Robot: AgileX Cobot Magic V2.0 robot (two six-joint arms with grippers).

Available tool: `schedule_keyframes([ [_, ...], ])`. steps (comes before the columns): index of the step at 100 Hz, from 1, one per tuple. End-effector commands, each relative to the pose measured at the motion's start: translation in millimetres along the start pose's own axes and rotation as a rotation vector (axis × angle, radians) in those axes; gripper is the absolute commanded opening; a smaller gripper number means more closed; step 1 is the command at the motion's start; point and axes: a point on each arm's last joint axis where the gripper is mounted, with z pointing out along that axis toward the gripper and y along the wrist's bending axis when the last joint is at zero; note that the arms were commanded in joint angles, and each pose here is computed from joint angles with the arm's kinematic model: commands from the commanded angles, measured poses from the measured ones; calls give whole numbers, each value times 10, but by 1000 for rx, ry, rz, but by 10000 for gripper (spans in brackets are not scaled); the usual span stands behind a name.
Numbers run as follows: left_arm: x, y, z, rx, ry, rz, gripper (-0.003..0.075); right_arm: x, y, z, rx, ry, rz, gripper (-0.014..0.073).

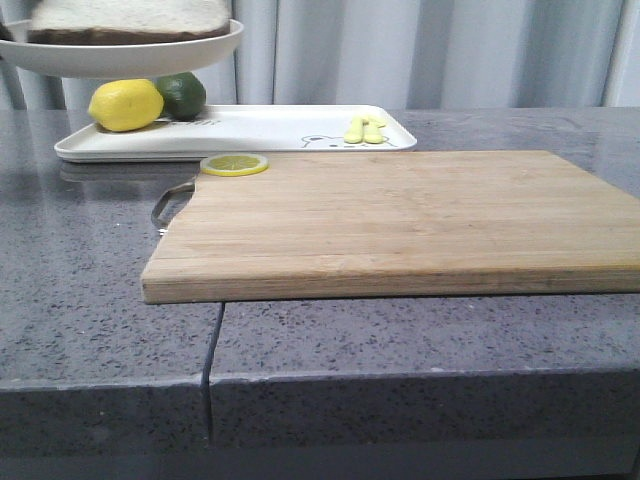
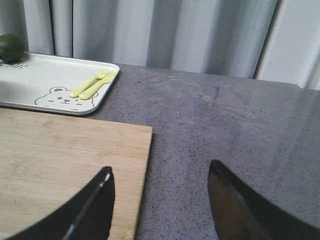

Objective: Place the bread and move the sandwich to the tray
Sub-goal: 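Lift the plate with the left gripper and carry it toward the tray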

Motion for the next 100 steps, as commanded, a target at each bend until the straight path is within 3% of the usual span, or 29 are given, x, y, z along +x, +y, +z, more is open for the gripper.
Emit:
schedule_keyframes([
  [1,-165,-277,-74,100,-79,-19,-20,-162,-16,-21,15,-107,0,427],
  [52,-678,-540,723,187,71,36,-20,-161,-16,-21,15,-107,0,427],
  [82,-657,-706,1123,225,97,80,-20,-161,-16,-21,15,-107,0,427],
  [100,-656,-673,1275,208,101,98,-20,-161,-16,-21,15,-107,0,427],
])
